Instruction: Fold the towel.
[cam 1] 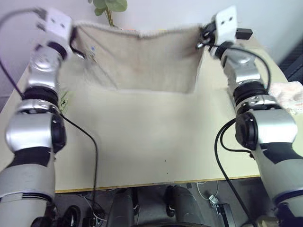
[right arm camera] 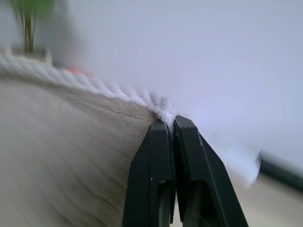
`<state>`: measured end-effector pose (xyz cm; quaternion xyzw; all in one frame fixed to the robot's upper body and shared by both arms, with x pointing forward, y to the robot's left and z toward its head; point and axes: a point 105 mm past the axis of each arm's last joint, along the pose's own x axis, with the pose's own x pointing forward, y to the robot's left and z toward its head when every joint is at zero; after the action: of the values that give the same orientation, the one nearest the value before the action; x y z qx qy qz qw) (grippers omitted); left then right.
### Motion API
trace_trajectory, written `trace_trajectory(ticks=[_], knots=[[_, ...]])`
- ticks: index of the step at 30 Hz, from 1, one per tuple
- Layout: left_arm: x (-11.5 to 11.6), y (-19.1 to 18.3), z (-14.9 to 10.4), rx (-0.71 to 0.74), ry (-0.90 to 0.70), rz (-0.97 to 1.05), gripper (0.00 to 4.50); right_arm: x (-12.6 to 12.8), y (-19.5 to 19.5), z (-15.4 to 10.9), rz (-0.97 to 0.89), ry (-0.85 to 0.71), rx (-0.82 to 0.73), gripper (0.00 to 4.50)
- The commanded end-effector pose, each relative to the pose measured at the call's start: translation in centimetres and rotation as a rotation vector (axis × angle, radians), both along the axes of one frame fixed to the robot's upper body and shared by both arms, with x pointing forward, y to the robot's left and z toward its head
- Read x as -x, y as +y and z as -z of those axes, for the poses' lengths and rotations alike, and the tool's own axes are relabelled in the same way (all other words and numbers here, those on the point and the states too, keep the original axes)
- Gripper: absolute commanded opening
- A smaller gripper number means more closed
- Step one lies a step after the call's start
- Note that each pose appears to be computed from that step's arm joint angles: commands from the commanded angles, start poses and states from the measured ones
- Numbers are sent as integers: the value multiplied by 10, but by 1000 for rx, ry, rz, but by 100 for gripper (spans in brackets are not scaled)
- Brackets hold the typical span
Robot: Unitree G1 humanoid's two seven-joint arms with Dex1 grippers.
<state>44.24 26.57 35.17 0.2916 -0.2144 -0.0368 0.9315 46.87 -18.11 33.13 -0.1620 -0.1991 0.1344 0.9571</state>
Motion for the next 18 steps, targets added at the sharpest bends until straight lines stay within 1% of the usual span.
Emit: trace_trajectory(ticks=[1,3,6,10,11,13,15,18], knots=[[11,-4,12,-67,8,127,0,13,2,7,-140,-46,29,6],[18,-6,39,-126,76,231,0,22,7,40,-257,18,84,6],[31,-8,85,-193,185,357,0,41,11,83,-373,99,151,6],[54,1,139,-252,337,456,0,68,7,131,-447,211,275,6],[61,4,149,-259,374,480,0,75,1,139,-460,243,295,6],[71,8,159,-271,425,517,0,84,-9,145,-487,317,285,6],[83,18,168,-332,473,514,0,93,-21,144,-501,359,302,6],[94,27,176,-365,540,531,0,106,-29,142,-533,400,310,6]])
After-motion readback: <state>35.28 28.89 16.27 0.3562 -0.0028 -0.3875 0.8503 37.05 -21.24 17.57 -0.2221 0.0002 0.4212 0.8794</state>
